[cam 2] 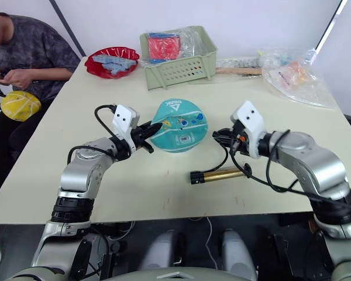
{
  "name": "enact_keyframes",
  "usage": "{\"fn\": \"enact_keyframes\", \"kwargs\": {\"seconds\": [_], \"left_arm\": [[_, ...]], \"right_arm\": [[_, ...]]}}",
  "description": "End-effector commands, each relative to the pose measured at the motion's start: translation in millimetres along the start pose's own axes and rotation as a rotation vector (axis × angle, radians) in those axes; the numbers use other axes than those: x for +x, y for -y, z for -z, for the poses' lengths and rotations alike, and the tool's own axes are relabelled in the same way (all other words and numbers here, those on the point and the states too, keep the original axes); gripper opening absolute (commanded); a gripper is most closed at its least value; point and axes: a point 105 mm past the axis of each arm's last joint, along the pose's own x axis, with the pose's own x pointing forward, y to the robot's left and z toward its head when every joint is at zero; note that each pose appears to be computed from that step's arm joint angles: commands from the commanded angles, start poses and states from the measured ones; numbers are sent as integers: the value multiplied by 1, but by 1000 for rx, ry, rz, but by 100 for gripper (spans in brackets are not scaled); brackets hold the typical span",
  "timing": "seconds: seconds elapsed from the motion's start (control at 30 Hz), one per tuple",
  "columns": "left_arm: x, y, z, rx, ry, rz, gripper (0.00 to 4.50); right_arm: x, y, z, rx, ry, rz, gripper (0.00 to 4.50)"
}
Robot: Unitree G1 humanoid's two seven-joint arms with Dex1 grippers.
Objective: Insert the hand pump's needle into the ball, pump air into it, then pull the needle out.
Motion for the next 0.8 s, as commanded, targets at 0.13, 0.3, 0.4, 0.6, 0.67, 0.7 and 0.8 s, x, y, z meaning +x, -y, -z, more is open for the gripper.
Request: {"fn": "enact_keyframes", "kwargs": {"seconds": [0.13, 0.3, 0.4, 0.6, 0.67, 0.7, 0.8], "left_arm": [[5, 12, -1, 3, 23, 18, 6], [5, 10, -1, 0, 34, 3, 6], [4, 12, 4, 1, 24, 5, 6], [4, 13, 8, 1, 18, 6, 6], [3, 13, 9, 4, 15, 6, 6], [3, 12, 9, 5, 14, 6, 6], [3, 15, 12, 10, 8, 14, 6]], "right_arm": [[13, -3, -16, 62, -78, -69, 33], [19, -10, -17, 109, -154, -132, 33], [25, -11, -23, 108, -194, -131, 33], [33, -10, -33, 145, -252, -136, 33], [36, -9, -35, 157, -270, -132, 33], [37, -9, -36, 158, -284, -129, 33], [43, -9, -43, 172, -304, -128, 33]]}}
